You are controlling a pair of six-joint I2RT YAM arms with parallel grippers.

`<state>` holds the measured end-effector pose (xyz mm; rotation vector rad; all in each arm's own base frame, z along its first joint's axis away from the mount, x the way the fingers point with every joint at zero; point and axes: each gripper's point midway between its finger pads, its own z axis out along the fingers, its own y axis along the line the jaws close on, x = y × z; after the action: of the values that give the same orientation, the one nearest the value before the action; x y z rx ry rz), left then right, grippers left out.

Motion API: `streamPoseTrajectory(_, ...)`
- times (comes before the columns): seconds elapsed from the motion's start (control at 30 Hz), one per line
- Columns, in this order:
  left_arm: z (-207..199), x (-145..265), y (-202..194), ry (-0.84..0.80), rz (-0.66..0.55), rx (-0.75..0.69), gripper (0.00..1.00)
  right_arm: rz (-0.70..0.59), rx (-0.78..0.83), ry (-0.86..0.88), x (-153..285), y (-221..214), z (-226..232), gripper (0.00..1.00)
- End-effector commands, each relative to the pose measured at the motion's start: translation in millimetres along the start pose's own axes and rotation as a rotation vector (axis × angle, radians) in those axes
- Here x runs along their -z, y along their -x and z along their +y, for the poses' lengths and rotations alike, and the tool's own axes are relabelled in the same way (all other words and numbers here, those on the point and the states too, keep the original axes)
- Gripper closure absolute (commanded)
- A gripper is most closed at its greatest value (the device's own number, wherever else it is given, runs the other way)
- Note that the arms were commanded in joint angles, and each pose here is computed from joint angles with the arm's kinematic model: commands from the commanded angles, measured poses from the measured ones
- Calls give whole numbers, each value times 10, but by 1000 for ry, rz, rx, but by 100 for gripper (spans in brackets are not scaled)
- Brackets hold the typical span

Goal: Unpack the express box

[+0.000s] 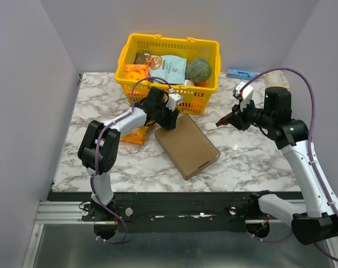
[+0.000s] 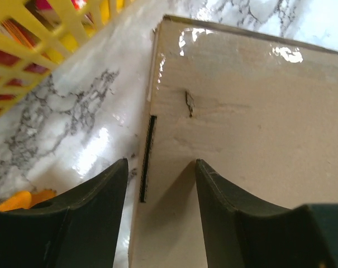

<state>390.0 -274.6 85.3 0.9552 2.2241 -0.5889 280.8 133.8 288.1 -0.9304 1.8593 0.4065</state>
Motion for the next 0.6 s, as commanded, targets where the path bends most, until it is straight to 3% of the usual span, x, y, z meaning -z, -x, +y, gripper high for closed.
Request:
streamPoseTrajectory(0.0,-283,112,-510,-100,126,134,41,5,12,-81,-16,44,-97,100)
streamPoseTrajectory(0.2,-380,269,-717,-95,165,174,43,39,74,-33,-238,21,52,99)
streamPoseTrajectory(0.37,-506,394,-912,-119,192,191,45,-24,11,63,-397,210,227,99)
streamPoseTrajectory(0.47,-560,482,-973,-111,199,155,44,-90,-46,64,-516,317,214,100)
streamPoseTrajectory(0.57,-620,586,-783,-131,117,72,42,-134,-5,157,-642,388,311,99)
